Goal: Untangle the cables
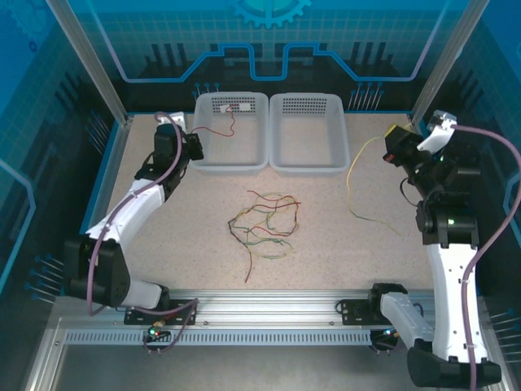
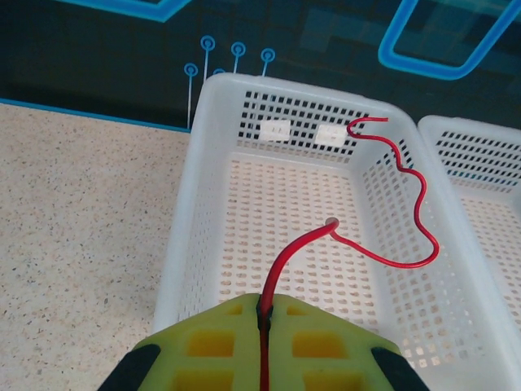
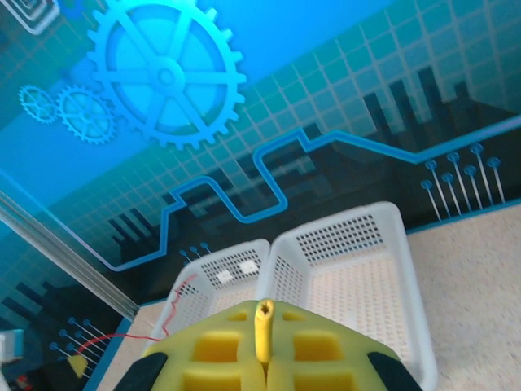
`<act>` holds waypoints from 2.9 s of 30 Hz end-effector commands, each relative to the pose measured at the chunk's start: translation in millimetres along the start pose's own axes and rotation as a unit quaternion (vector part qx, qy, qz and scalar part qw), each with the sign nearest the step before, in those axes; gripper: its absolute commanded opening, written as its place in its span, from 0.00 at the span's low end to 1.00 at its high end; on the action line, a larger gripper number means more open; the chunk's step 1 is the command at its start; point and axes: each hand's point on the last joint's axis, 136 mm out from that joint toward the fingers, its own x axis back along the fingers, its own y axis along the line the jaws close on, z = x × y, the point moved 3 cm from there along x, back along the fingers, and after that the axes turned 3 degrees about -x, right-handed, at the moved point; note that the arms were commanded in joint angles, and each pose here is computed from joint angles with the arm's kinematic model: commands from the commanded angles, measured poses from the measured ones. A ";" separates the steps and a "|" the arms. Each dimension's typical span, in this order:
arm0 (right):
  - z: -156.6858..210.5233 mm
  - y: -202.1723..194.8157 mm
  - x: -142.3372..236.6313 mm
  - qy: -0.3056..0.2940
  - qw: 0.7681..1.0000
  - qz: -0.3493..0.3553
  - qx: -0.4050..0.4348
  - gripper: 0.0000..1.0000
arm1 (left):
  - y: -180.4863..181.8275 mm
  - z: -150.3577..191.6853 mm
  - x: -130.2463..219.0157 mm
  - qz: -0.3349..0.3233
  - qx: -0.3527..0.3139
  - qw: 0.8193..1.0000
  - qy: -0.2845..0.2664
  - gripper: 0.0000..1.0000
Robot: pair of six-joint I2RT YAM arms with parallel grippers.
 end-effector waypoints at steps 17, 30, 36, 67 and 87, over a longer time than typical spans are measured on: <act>-13.9 44.2 -123.1 0.050 0.994 -0.074 0.064 0.00 | -8.1 35.1 -76.8 -0.020 0.014 0.996 0.080 0.31; -7.1 48.2 -204.0 0.073 0.994 -0.056 0.055 0.00 | -58.2 -28.8 4.2 0.048 0.002 0.999 -0.001 0.63; 4.1 35.2 -255.2 0.050 0.998 -0.025 0.032 0.00 | -96.6 -21.3 85.8 0.098 -0.007 0.993 -0.067 0.65; 199.5 -69.2 -397.5 0.227 0.969 0.090 0.040 0.12 | -106.8 88.2 117.1 0.087 -0.087 0.991 -0.046 0.70; 83.6 56.0 -264.2 0.140 0.965 0.044 0.216 0.55 | -113.8 100.8 105.0 0.090 -0.097 0.991 -0.003 0.95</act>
